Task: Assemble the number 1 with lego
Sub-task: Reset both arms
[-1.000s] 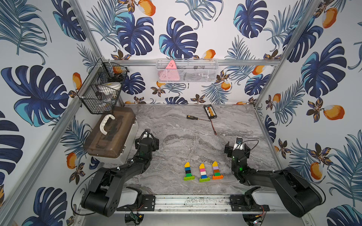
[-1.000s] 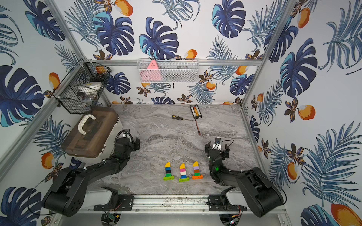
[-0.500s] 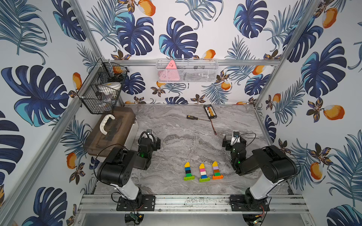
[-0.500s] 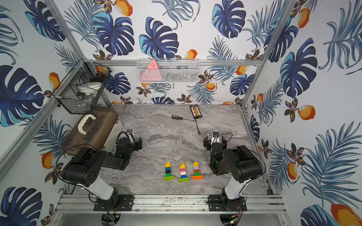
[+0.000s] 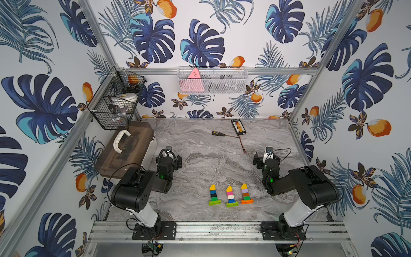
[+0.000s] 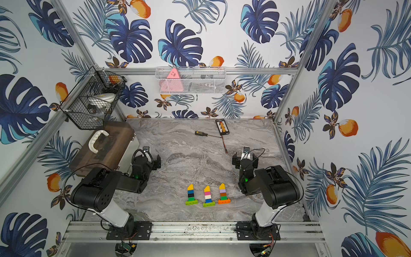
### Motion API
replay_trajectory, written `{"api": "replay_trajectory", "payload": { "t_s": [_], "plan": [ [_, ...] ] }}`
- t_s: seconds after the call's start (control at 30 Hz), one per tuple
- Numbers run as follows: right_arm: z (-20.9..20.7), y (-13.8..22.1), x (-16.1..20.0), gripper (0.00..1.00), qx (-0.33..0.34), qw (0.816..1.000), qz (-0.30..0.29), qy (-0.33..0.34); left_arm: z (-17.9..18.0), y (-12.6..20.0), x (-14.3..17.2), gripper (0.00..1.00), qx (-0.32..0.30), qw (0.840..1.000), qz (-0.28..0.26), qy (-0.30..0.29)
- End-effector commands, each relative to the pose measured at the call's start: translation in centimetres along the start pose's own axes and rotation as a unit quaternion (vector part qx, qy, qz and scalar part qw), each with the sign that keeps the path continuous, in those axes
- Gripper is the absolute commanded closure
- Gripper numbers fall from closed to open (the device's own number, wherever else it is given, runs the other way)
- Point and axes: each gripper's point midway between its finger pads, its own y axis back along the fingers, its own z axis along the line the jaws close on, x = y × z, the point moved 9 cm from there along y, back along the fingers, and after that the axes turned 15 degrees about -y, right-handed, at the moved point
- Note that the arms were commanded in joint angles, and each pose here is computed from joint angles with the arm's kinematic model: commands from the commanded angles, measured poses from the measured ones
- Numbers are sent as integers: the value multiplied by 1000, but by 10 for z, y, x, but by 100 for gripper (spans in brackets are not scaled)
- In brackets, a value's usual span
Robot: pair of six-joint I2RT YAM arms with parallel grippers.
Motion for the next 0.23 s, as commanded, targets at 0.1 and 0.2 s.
{"api": "replay_trajectory", "payload": {
  "t_s": [0.1, 0.2],
  "plan": [
    [0, 0, 1, 0, 0, 1000, 3, -2, 3, 1, -7, 1, -9, 1000, -20, 11],
    [0, 0, 0, 0, 0, 1000, 3, -3, 4, 2, -7, 1, -12, 1000, -24, 12]
  ]
}}
